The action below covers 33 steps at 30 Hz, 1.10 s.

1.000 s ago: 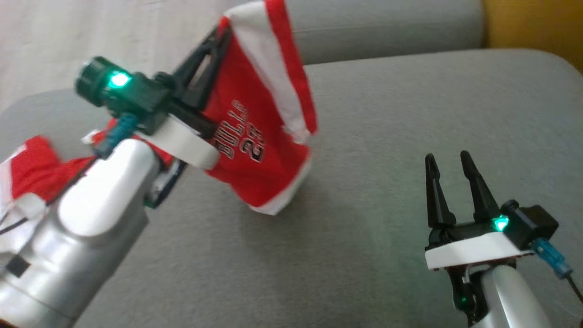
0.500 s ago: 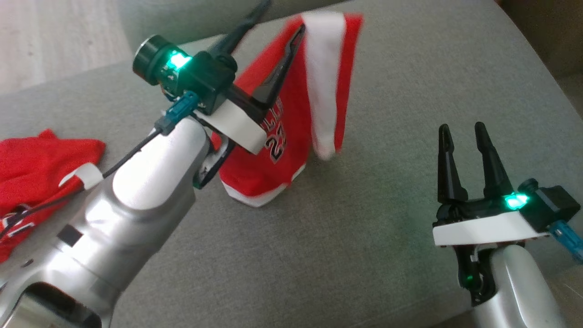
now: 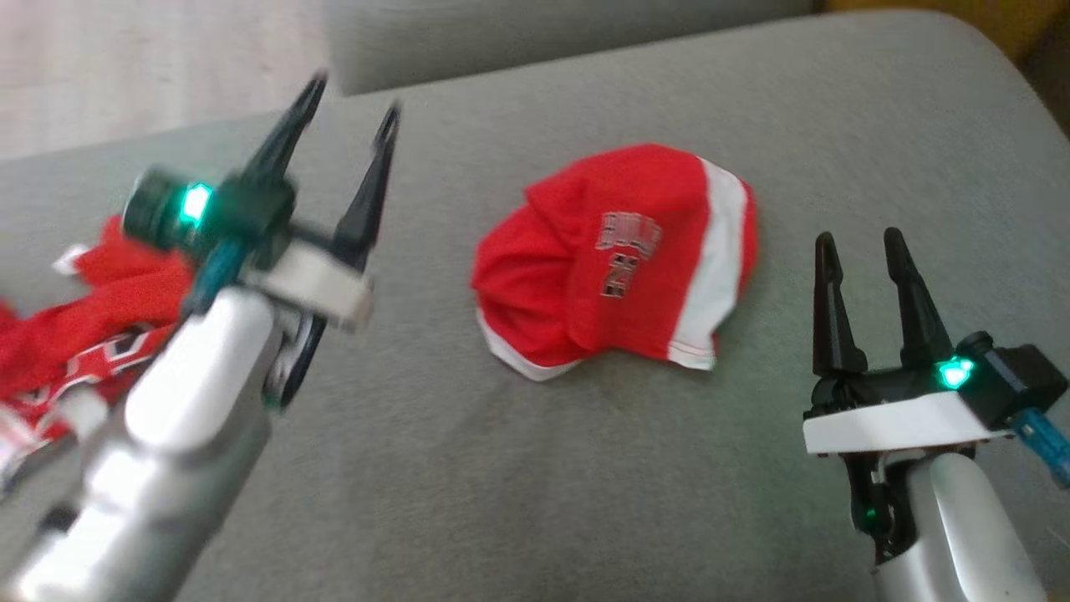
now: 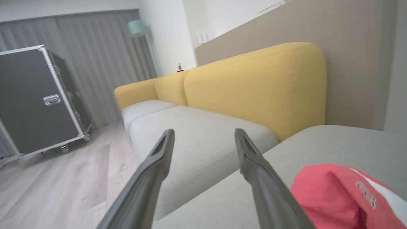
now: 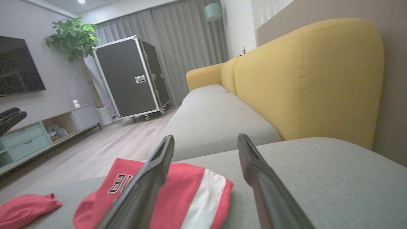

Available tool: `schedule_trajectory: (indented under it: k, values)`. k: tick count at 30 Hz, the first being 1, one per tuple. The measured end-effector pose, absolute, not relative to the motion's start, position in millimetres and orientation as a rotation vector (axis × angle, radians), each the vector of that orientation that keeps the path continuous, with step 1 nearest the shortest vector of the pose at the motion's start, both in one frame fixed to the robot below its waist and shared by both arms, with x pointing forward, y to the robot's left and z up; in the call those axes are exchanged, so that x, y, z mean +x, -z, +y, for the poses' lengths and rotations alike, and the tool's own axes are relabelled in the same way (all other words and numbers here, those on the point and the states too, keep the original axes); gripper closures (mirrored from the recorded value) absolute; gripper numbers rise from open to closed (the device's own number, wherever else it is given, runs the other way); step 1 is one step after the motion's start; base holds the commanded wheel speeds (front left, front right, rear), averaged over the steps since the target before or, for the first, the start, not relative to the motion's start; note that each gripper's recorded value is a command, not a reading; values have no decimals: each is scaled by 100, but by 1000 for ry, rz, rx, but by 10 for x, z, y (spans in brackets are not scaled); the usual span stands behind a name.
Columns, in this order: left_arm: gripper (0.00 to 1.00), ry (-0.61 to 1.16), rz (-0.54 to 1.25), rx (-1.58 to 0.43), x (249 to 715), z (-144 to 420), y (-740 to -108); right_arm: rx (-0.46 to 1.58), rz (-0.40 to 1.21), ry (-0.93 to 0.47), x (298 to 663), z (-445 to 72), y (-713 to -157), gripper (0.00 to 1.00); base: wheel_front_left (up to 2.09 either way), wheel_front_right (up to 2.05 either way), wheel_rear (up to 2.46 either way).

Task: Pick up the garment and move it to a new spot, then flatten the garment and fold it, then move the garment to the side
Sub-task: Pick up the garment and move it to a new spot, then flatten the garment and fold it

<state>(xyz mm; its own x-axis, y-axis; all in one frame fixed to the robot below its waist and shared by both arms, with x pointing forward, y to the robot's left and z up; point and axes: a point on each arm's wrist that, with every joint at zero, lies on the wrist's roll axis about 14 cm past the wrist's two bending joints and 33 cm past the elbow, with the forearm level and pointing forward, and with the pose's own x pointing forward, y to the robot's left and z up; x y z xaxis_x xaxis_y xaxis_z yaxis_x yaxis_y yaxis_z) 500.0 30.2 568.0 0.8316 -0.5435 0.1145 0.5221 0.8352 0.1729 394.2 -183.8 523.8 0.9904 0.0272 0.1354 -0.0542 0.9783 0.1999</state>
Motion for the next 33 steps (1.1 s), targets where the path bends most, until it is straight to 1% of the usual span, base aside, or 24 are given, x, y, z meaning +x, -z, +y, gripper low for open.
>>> schedule_trajectory:
  k: [3, 8, 12, 14, 17, 24, 29, 30, 33]
  values:
    - [0, 483, -121, 106, 4779, 638, -5524, 192, -134, -82, 3959, -1701, -5255, 0, 0, 0, 0]
    - [0, 376, -74, 57, 4359, 1027, -5331, 177, -117, -151, 3909, -1460, -5216, 0, 0, 0, 0]
    - [0, 290, -74, 5, 4077, 1223, -5293, 179, -129, -183, 3878, -1352, -5271, 0, 0, 0, 0]
    - [0, 218, -74, -48, 3965, 1345, -5273, 179, -131, -198, 3855, -1301, -5282, 0, 0, 0, 0]
    - [0, 171, -70, -76, 3814, 1425, -5218, 180, -128, -206, 3824, -1274, -5277, 0, 0, 0, 0]
    - [0, 158, -72, -101, 3733, 1380, -5174, 196, -115, -218, 3807, -1227, -5237, 0, 0, 0, 0]
    - [0, 154, -53, -124, 3760, 1392, -5101, 176, -85, -317, 3793, -897, -5157, 0, 0, 0, 0]
    - [0, 154, -53, -124, 3760, 1392, -5101, 176, -85, -317, 3793, -897, -5157, 0, 0, 0, 0]
    - [0, 153, -44, -142, 3781, 1395, -5071, 128, -1, -401, 3732, -633, -4892, 0, 0, 0, 0]
